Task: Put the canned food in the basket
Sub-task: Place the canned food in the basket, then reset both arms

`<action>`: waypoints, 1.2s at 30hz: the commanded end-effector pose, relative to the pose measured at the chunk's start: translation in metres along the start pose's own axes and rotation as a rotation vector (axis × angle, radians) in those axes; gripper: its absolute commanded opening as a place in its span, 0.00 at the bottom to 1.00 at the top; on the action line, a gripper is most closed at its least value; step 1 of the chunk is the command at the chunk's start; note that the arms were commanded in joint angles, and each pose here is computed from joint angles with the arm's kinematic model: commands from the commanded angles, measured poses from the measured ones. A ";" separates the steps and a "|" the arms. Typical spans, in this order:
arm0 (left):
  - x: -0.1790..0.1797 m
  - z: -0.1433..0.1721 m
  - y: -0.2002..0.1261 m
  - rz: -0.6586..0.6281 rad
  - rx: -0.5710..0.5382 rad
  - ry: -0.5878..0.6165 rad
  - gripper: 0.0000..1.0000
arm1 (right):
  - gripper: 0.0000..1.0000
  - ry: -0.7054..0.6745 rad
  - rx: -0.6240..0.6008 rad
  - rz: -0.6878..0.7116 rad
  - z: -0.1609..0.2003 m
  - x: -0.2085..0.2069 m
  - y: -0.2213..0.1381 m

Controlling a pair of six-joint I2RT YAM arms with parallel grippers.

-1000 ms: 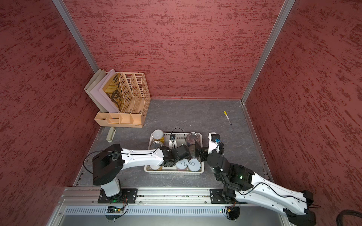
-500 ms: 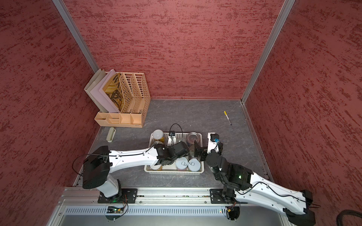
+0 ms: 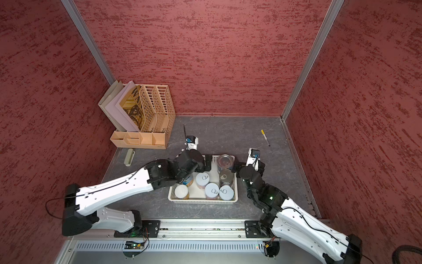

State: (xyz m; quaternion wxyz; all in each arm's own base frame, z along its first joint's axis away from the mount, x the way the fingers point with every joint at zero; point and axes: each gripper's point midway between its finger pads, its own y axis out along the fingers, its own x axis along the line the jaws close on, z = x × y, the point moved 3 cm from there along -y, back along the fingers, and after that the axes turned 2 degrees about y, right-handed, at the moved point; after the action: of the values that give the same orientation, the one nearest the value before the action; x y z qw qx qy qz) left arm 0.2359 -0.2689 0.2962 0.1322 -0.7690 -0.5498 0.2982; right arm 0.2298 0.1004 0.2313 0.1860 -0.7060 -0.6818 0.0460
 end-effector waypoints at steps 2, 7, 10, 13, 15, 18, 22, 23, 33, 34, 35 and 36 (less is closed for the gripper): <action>0.080 -0.032 -0.008 -0.043 -0.053 -0.113 1.00 | 0.98 -0.075 -0.070 0.039 0.000 0.004 0.021; 0.191 -0.044 -0.029 -0.304 -0.271 -0.171 1.00 | 0.98 -0.200 -0.152 0.168 -0.007 -0.005 0.042; 0.235 -0.034 -0.041 -0.436 -0.340 -0.117 1.00 | 0.98 -0.192 -0.193 0.223 -0.007 -0.030 0.058; 0.275 -0.010 -0.038 -0.547 -0.332 -0.092 1.00 | 0.98 -0.188 -0.177 0.271 -0.008 -0.053 0.072; 0.299 0.008 -0.031 -0.603 -0.316 -0.110 1.00 | 0.98 -0.199 -0.176 0.292 -0.010 -0.058 0.078; 0.311 0.023 -0.013 -0.550 -0.336 -0.127 1.00 | 0.98 -0.217 -0.218 0.344 0.001 -0.077 0.089; 0.329 0.035 -0.001 -0.596 -0.390 -0.071 1.00 | 0.98 -0.182 -0.262 0.314 0.011 -0.094 0.101; 0.334 0.039 0.003 -0.591 -0.410 -0.076 1.00 | 0.98 -0.164 -0.264 0.298 0.012 -0.098 0.104; 0.366 0.018 0.038 -0.553 -0.485 -0.104 1.00 | 0.98 -0.123 -0.168 0.159 0.020 -0.112 0.155; 0.371 0.017 0.043 -0.577 -0.439 -0.127 1.00 | 0.98 -0.129 -0.161 0.135 0.022 -0.111 0.159; 0.377 0.017 0.048 -0.604 -0.412 -0.133 1.00 | 0.98 -0.133 -0.131 0.115 0.028 -0.109 0.163; 0.378 0.017 0.053 -0.605 -0.375 -0.140 1.00 | 0.98 -0.135 -0.152 0.120 0.029 -0.111 0.167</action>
State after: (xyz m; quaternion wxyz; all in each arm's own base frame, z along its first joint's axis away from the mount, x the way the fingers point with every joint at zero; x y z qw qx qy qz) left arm 0.3292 0.0568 0.1152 0.0564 -0.5529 -0.8059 0.2042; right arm 0.3583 -0.0149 0.1272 0.0795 -0.7866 -0.6080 0.0728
